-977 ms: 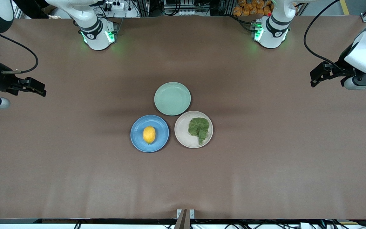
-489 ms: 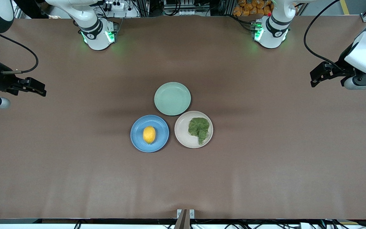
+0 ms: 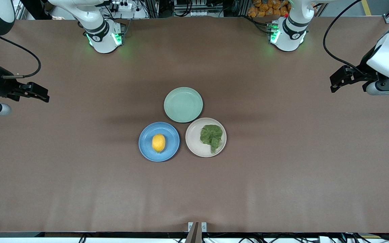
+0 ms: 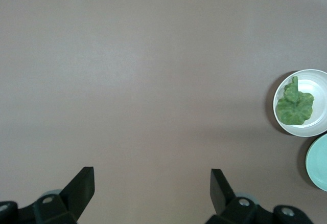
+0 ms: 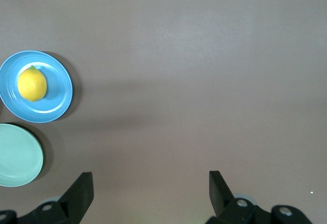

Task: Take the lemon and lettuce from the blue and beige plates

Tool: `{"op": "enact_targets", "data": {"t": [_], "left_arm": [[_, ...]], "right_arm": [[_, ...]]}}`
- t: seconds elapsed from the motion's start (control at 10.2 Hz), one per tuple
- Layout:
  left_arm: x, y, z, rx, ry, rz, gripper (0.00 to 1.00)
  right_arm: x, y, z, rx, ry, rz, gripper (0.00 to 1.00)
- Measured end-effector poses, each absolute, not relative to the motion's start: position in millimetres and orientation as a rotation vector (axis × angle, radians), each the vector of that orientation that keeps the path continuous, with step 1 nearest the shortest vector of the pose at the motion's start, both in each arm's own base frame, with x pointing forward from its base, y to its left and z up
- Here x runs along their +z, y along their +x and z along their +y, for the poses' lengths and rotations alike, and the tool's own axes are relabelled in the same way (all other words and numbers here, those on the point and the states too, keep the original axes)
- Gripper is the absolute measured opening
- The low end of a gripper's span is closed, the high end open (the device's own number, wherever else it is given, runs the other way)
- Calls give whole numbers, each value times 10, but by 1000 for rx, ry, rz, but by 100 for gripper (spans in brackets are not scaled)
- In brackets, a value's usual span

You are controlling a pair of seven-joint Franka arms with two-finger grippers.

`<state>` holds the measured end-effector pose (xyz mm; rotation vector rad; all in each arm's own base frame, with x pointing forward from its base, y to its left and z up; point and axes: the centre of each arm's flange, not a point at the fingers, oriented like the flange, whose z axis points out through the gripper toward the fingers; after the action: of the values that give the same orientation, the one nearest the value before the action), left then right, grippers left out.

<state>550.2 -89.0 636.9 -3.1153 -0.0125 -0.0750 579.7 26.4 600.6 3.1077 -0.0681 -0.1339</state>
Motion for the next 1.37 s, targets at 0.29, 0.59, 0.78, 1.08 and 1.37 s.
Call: {"op": "enact_targets", "data": {"t": [0.29,0.59,0.78,1.08,1.37], "left_arm": [[6369,5503,-887,-74,-3115,-13,100],[6301,5520,-928,-45,-3130,-4,100],[6164,5557,-1084,-4,-3137,38,100],[5917,5577,-1508,65,-3134,154,100],[5676,5659,-1728,107,-3157,201,100]], "right_arm": [[6002,5796,264,-136,3108,-68,100],[6000,5795,263,-138,3107,-68,100],[5999,5794,263,-139,3107,-68,100],[5997,5794,262,-140,3107,-69,100],[5995,5793,262,-141,3107,-69,100]]}}
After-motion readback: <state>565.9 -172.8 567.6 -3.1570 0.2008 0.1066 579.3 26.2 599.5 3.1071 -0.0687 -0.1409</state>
